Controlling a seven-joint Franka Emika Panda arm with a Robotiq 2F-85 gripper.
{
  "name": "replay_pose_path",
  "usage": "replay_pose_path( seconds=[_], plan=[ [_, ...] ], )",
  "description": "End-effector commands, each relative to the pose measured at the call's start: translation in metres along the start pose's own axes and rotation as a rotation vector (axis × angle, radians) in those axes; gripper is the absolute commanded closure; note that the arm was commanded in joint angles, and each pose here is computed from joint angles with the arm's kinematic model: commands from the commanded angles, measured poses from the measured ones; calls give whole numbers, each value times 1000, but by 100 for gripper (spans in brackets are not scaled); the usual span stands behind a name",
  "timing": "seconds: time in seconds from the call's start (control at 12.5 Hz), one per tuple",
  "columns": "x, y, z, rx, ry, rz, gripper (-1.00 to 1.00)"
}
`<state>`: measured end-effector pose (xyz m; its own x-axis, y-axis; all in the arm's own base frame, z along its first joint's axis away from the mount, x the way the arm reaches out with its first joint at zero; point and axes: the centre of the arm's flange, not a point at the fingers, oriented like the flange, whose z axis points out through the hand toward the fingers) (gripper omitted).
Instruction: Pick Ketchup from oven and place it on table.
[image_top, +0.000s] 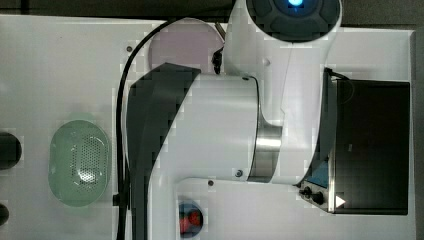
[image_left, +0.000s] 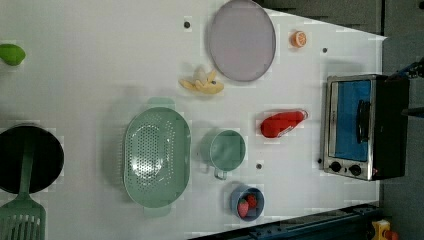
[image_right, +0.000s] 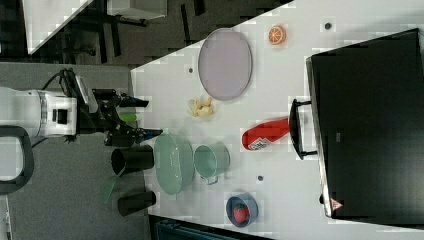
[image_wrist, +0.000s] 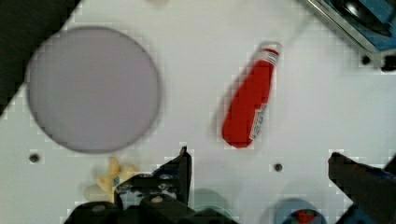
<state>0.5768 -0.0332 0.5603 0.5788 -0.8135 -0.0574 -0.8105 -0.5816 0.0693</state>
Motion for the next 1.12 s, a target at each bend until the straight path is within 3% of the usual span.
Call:
replay_pose_path(
  seconds=[0.08, 1.12],
  plan=[
    [-5, 1, -16, 29, 26, 17, -100],
    [-6, -1, -14, 26, 24, 14, -100]
  ],
)
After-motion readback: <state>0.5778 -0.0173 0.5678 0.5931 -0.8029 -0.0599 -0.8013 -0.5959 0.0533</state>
